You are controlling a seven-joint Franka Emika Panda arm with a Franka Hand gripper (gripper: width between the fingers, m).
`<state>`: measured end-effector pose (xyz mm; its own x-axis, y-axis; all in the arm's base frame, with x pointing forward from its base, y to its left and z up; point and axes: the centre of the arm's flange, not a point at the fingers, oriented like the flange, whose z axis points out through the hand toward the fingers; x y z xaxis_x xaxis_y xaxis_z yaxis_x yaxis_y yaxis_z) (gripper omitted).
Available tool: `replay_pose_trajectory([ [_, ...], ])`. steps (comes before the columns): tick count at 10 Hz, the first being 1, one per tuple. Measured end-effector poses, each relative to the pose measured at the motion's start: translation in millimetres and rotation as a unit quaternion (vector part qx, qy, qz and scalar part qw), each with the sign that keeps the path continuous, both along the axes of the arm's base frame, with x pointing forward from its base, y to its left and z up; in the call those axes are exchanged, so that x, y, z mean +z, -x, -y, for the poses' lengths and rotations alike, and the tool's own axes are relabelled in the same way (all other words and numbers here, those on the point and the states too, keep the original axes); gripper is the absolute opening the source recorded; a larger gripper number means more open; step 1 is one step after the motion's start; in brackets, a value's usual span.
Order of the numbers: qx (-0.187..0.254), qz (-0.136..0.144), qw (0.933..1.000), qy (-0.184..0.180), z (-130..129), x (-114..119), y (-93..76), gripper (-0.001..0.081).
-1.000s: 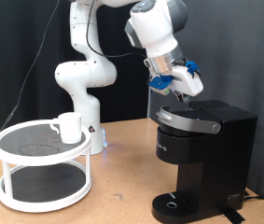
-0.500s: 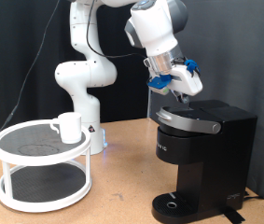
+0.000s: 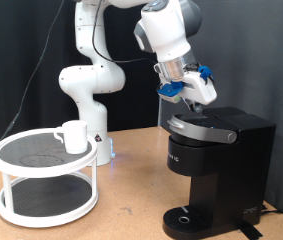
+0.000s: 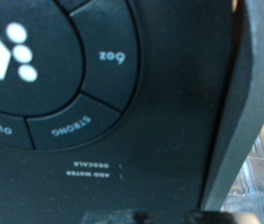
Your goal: Make a cup of coffee with the keurig machine
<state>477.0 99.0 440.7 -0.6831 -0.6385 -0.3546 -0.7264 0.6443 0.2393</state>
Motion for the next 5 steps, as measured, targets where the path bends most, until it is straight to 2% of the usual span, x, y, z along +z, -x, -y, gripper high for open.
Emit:
replay_pose_trajectory([
  [5, 0.000, -0.010, 0.9999, 0.010, 0.9, -6.7, 0.8, 0.0000],
])
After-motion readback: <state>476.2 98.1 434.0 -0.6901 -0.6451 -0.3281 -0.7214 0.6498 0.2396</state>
